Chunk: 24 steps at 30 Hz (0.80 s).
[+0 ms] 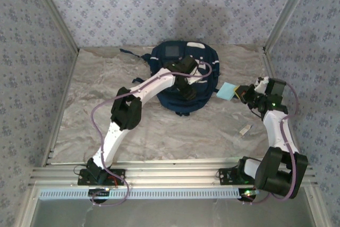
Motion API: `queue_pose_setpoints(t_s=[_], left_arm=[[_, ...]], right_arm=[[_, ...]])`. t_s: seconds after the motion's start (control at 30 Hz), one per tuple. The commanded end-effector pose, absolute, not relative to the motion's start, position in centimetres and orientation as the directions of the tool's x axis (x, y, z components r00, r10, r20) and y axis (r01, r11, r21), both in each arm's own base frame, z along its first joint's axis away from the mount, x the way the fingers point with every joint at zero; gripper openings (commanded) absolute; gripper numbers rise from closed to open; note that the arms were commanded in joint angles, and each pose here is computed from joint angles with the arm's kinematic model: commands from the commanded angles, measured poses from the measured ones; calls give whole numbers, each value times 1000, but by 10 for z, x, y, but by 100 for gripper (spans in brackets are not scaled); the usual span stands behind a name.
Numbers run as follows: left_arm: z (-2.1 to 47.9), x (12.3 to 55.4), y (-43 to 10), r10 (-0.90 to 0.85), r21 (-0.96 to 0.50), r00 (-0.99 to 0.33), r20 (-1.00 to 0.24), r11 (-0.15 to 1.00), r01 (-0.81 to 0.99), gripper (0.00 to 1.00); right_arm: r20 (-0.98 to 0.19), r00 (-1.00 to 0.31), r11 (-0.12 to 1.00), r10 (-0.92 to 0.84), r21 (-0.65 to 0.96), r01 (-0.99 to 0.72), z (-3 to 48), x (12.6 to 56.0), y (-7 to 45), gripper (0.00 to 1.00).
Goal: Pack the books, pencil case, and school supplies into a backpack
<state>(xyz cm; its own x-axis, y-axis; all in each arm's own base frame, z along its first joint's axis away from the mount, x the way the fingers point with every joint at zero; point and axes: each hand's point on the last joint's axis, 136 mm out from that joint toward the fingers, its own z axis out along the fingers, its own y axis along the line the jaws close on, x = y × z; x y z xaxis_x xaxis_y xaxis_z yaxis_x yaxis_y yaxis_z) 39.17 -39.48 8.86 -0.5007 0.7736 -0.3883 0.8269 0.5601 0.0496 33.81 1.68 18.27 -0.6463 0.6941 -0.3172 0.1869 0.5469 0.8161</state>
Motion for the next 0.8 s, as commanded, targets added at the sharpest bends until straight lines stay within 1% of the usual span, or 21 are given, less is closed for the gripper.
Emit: queue_pose_setpoints(t_s=[0.0,0.1,0.17,0.27,0.33,0.4,0.47,0.5,0.6,0.63,0.7,0.77], left_arm=[[91,369,-399,797,-42,-483,-362,504,863,70],[88,376,-397,798,-4,-481,-362,515,857,70],[83,392,-390,801,83,-480,-359,539,838,69],[79,419,-380,799,224,-474,-370,572,789,64],[78,431,-376,806,296,-458,-375,573,764,62],[78,437,-375,812,323,-447,-377,567,758,60],[81,438,-378,809,305,-443,-386,565,767,55],[81,437,-379,806,285,-447,-389,566,773,50],[88,433,-380,793,234,-459,-401,573,785,25],[91,431,-382,789,221,-461,-406,574,788,18],[103,427,-384,771,183,-472,-427,585,790,1],[118,422,-387,745,134,-491,-451,600,789,0]], right_arm=[[-324,-649,539,689,827,159,188,341,17,0],[-325,-646,539,691,827,159,188,343,16,0],[-321,-648,536,690,829,160,187,343,17,0],[-322,-650,534,688,831,153,188,342,18,0],[-320,-654,533,686,833,152,188,341,19,0],[-323,-653,534,685,832,149,189,340,19,0],[-325,-652,534,685,833,145,191,340,20,0],[-330,-651,535,684,833,141,193,339,20,0],[-334,-651,538,682,832,136,196,338,21,0],[-337,-650,540,681,831,134,197,338,21,0],[-335,-656,544,676,828,138,195,336,22,0],[-333,-659,545,675,827,140,195,334,24,0]])
